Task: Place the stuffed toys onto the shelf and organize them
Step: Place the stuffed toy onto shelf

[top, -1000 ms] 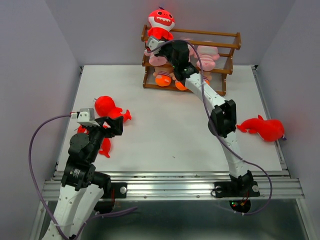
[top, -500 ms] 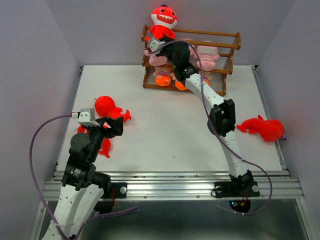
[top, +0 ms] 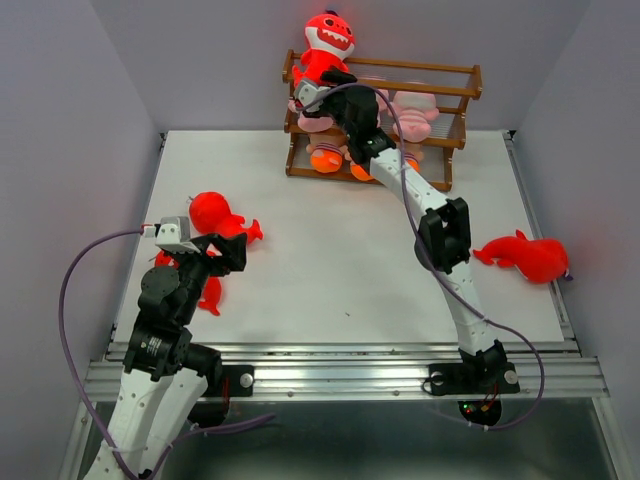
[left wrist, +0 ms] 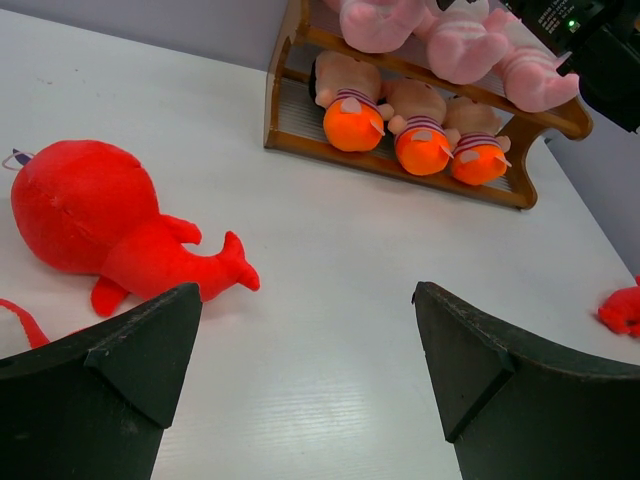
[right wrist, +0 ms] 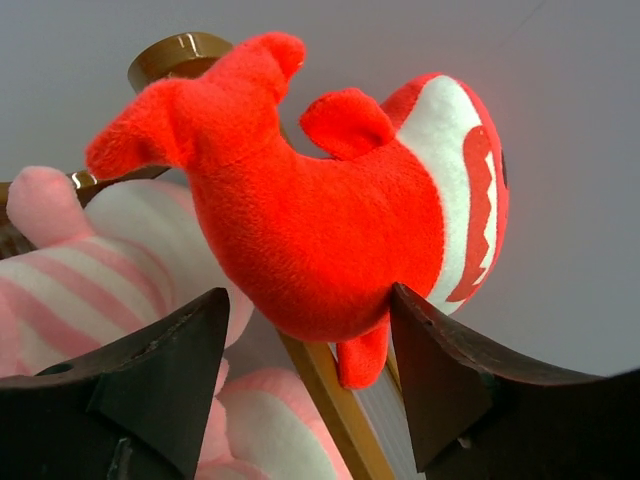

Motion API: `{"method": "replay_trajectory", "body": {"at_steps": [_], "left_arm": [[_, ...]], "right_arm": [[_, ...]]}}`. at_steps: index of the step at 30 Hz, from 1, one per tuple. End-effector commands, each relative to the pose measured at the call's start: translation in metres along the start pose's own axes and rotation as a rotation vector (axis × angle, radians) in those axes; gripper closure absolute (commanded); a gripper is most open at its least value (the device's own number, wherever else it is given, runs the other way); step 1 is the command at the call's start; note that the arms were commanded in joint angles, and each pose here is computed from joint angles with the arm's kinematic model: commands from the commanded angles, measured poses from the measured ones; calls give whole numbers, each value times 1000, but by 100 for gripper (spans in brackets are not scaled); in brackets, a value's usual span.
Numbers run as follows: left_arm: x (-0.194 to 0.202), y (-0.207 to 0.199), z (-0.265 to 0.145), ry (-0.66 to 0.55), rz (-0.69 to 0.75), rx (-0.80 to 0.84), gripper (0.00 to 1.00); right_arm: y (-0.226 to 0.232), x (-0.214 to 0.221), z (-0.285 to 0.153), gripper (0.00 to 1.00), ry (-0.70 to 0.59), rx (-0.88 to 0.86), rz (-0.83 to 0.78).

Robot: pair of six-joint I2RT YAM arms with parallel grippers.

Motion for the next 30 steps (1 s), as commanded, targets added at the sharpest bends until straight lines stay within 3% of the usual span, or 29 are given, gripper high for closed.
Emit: {"method": "replay_trajectory", "body": {"at_steps": [1, 8, 15, 30], "left_arm": [[-7, 2, 0, -53, 12, -11, 1], [-7, 1, -1, -54, 14, -6, 1], [-7, 1, -1, -57, 12, -8, 1], [-9, 0, -3, -71, 13, 5, 1]], "right_arm": [[-29, -27, -8, 24, -67, 71, 8], [-37, -35, -14, 19, -65, 71, 9], [-47, -44, -22, 0, -68, 81, 6], [-65, -69, -63, 0, -24, 47, 30]]}}
Point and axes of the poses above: each gripper's point midway between its finger pads, its own z axis out along the fingers, its own y axis along the line the jaws close on, x = y × z, the point moved 8 cm from there along -z, back along the fingers, and after that the axes turned 15 degrees about z, right-handed, at the moved point
